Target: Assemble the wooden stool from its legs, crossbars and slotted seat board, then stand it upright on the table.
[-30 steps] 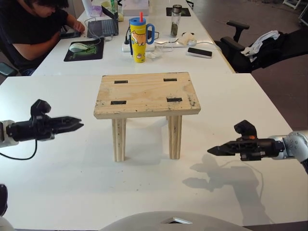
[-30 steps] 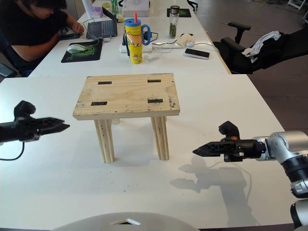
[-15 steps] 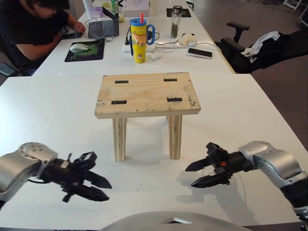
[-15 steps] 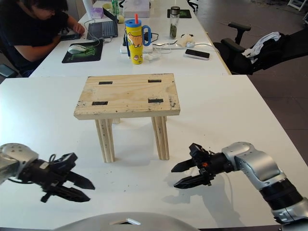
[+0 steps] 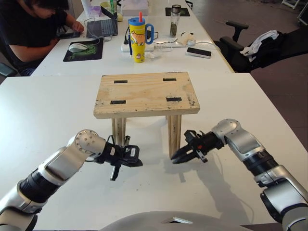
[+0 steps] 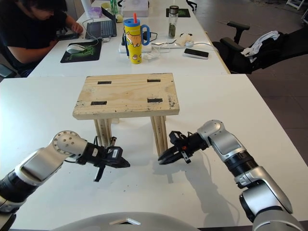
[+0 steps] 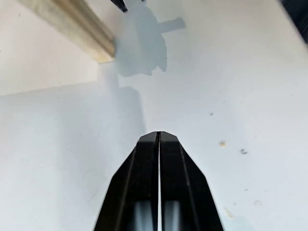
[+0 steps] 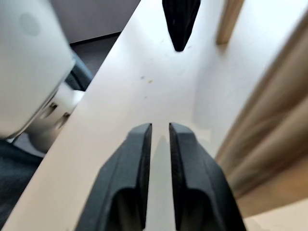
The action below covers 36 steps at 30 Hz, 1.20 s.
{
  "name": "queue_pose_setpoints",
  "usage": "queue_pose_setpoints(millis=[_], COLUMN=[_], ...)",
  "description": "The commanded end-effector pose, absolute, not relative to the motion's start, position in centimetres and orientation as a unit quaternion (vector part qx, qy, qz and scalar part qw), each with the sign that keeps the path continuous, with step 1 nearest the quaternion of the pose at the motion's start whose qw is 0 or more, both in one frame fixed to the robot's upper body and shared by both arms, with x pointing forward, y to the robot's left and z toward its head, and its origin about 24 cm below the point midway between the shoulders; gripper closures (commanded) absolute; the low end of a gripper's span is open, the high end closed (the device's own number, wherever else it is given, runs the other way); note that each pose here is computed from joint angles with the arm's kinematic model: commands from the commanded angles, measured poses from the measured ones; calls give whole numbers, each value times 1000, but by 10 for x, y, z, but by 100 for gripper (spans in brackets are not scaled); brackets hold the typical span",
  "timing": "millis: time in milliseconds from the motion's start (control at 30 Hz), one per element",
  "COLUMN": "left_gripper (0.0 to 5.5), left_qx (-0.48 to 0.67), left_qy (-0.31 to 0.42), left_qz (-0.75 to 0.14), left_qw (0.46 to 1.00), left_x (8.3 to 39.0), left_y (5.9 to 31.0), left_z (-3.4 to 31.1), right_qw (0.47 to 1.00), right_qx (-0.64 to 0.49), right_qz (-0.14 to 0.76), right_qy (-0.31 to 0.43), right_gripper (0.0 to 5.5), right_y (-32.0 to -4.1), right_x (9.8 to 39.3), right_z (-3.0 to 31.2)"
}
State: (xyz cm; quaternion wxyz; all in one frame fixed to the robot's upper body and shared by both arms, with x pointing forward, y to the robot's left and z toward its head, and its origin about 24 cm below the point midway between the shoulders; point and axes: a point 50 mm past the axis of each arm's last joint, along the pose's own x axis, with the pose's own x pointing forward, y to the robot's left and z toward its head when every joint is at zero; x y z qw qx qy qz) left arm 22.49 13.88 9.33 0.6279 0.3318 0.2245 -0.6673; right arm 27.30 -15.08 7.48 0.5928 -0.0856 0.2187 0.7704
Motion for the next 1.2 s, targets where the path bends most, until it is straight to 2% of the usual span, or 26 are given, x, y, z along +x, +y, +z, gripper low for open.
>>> queue_pose_setpoints(millis=[33,133,300,467,633,800,933,1200], left_gripper=[550,550,550,550,550,550,550,550], left_qx=[375,393,453,513,534,595,624,691], left_qy=[211,204,205,190,174,132,119,137], left_qz=[-641,-622,-539,-476,-418,-309,-265,-230], left_qw=[636,646,680,689,714,731,726,672], left_x=[249,272,334,372,388,405,409,406], left_y=[138,138,149,145,137,144,152,179], left_z=[97,93,78,79,86,108,114,108], right_qw=[642,686,746,783,819,793,782,795], right_qx=[-156,-186,-261,-342,-382,-505,-530,-503], right_qz=[731,689,605,514,426,341,328,338], right_qy=[174,144,104,71,40,2,1,6], right_gripper=[548,548,548,548,548,548,548,548], right_y=[-143,-136,-121,-103,-89,-81,-71,-58], right_x=[305,327,354,374,390,398,398,394], right_z=[85,88,85,90,103,109,106,100])
